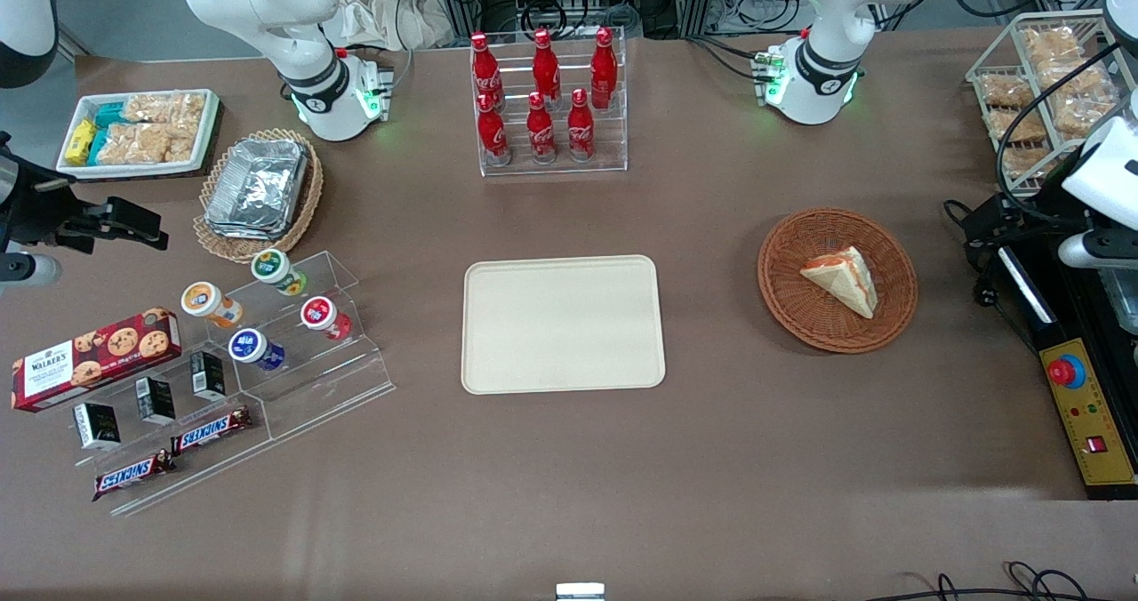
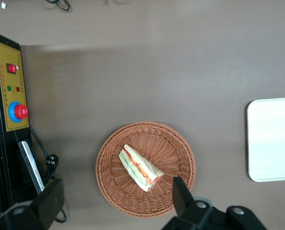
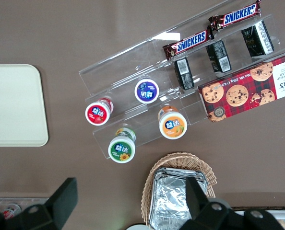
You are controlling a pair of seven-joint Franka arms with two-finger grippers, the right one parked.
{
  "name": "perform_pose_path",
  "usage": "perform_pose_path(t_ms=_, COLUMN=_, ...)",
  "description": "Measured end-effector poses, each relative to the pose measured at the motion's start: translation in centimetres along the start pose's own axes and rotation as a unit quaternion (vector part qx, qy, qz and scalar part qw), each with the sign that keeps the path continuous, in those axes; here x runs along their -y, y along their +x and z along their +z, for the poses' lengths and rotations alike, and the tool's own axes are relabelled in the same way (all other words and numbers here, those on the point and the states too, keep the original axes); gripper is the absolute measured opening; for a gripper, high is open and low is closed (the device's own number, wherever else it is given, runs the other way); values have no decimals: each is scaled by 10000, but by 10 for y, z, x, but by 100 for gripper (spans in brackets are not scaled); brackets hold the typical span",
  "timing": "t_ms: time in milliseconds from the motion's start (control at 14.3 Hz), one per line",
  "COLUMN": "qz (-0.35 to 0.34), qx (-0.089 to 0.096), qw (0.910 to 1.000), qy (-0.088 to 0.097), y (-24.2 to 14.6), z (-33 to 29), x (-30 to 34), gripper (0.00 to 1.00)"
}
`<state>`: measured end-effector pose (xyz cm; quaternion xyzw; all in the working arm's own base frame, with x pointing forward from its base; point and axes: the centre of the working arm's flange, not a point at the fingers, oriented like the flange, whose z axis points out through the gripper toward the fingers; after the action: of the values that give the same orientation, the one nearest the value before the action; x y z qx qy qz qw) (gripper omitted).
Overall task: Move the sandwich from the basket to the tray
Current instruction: 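Move the left gripper down over the sandwich in the wicker basket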
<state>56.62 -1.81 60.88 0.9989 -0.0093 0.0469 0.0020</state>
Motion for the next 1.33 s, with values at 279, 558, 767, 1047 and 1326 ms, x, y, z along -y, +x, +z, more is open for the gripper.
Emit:
perform_pose_path(t_ms=279, qz=-191, qx=262, qw=9995, qy=14, y=-6, z=5, x=-3, gripper=100)
perform_pose_path(t_ms=558, qz=-464, qx=683, qw=9966, qy=35, y=-19, z=33, x=-4, gripper=100)
perform_pose_path(t_ms=767, qz=-1080, qx=942, qw=9896, qy=100, y=-34, z=64, x=0, gripper=100)
perform_pose_path(t_ms=1047, qz=-2506, qx=795, qw=9646, qy=201, y=-53, z=133, x=1, gripper=100)
perform_pose_path(t_ms=1326, qz=-3439, qx=764, qw=9355, qy=277, y=-80, z=205, x=2, gripper=100)
